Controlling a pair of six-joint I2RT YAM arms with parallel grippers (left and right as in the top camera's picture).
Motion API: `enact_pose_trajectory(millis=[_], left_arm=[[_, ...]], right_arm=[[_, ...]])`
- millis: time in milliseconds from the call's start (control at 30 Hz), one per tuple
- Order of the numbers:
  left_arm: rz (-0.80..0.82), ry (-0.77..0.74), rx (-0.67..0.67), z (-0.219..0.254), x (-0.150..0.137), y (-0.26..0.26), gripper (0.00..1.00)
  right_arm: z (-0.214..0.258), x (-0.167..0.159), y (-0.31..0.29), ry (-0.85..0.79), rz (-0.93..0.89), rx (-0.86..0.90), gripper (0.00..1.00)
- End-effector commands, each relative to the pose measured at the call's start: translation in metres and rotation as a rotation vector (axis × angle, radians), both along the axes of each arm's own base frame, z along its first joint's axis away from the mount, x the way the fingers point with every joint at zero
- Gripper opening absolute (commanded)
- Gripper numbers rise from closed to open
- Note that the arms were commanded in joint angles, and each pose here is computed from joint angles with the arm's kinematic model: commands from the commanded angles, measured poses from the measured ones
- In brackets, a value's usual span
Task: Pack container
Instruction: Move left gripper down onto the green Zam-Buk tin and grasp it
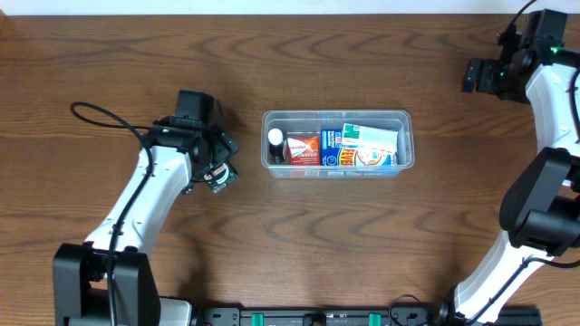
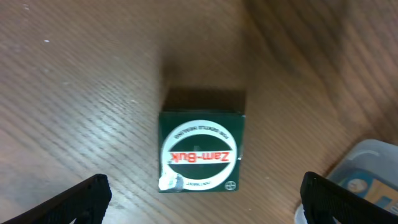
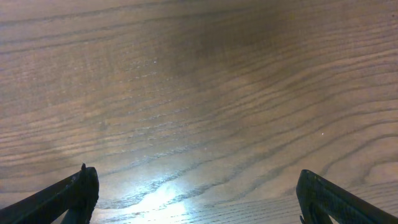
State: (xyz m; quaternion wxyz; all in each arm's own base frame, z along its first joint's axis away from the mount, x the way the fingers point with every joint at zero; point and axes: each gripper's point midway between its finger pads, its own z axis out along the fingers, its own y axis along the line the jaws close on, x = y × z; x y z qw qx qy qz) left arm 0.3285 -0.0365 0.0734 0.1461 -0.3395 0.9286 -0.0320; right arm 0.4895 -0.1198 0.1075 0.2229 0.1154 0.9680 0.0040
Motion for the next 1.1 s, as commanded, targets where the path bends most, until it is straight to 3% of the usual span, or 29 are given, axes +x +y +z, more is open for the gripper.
enact_pose_trajectory(millis=[0,700,767,900,1067], left_arm=[[0.012,0.008,-0.002,-0.006,0.001,-0.005,0.98],[0.008,0.230,0.039,-0.081,-0.015,-0.004,0.99],[0.007,0.231,0.039,-0.081,-0.015,-0.004,0.92],[-0.007,0.231,0.041,-0.081,-0.015,-0.004,0.66],[-0.068,0.235,0.052,-0.081,-0.015,-0.004,0.64]], right_arm=[[0.002,0.001,-0.003,-0.006,-0.012,-0.002,0.99],[0.002,0.001,-0.003,-0.006,-0.011,-0.002,0.99],[0.002,0.001,-0.003,-0.006,-0.011,-0.002,0.99],[0.002,0.001,-0.003,-0.006,-0.011,-0.002,0.99],[0.002,0.001,-0.003,-0.006,-0.011,-0.002,0.99]])
